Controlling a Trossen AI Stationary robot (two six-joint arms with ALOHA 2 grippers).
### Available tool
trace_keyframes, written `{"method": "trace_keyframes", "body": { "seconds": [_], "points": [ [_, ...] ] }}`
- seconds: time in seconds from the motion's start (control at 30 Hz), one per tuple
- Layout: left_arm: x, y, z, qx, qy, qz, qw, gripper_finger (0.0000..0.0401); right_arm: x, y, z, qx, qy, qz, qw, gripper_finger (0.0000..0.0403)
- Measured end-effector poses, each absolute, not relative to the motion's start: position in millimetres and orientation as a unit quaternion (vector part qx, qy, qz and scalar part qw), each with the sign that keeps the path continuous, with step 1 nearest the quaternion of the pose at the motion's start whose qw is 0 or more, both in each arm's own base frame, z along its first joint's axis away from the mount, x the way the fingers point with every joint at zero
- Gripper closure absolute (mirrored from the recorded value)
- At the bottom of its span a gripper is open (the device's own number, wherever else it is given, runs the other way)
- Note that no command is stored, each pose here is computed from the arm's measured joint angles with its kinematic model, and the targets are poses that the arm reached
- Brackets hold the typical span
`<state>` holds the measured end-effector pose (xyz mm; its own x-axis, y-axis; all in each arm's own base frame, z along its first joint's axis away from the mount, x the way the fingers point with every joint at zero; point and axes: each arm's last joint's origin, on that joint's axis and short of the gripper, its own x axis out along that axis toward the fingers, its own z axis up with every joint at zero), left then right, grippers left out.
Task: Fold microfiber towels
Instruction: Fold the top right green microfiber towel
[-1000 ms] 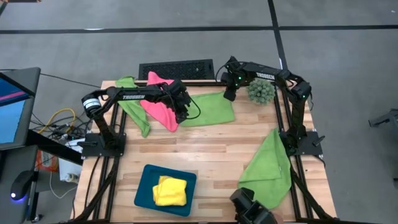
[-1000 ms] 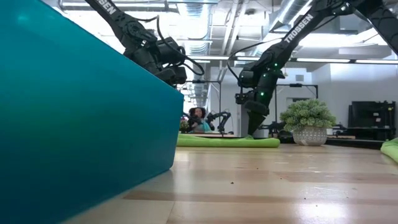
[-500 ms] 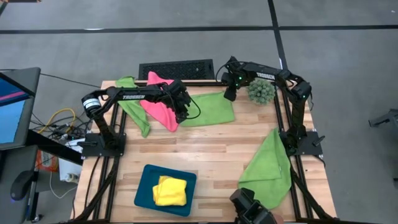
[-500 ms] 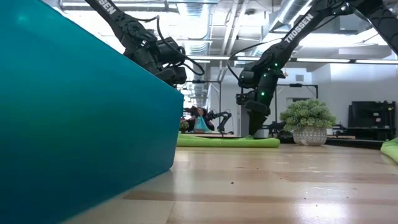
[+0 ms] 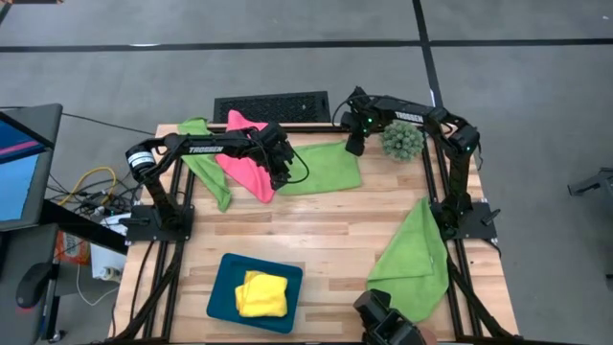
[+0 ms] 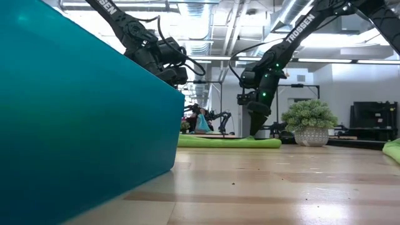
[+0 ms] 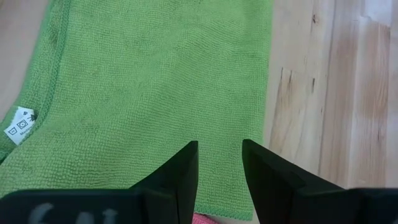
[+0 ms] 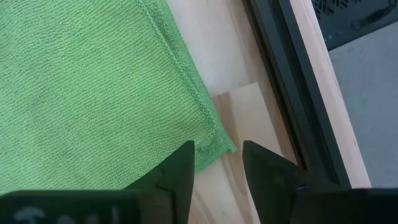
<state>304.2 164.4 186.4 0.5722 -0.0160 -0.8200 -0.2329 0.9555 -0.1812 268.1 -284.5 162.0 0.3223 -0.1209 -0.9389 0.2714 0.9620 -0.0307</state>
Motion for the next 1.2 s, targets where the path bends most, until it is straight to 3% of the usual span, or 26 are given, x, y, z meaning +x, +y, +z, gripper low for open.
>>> {"method": "trace_keyframes", "body": {
  "seconds": [0.2,0.43,0.67,0.8,1.07,1.2],
  "points": [
    [304.2,164.4,186.4,-0.137,0.458,0.062,0.876,0.0286,268.1,-284.5,162.0,0.055,0.571,-0.114,0.811,0.0271],
    [304.2,164.4,186.4,-0.14,0.458,0.064,0.876,0.0286,268.3,-283.9,161.7,0.055,0.573,-0.112,0.81,0.0385],
    [304.2,164.4,186.4,-0.14,0.458,0.063,0.876,0.0286,265.1,-284.6,168.6,0.078,0.562,-0.132,0.813,0.0397],
    [304.3,164.3,186.4,-0.14,0.458,0.063,0.876,0.0286,257.3,-289.9,176.1,0.101,0.549,-0.151,0.816,0.0366],
    [304.5,164.3,186.6,-0.139,0.456,0.062,0.877,0.0286,254.4,-289.4,155.5,0.131,0.582,-0.133,0.792,0.0221],
    [304.6,164.3,186.7,-0.139,0.456,0.062,0.877,0.0286,261.1,-285.5,152.6,0.122,0.583,-0.129,0.793,0.0184]
  ]
}}
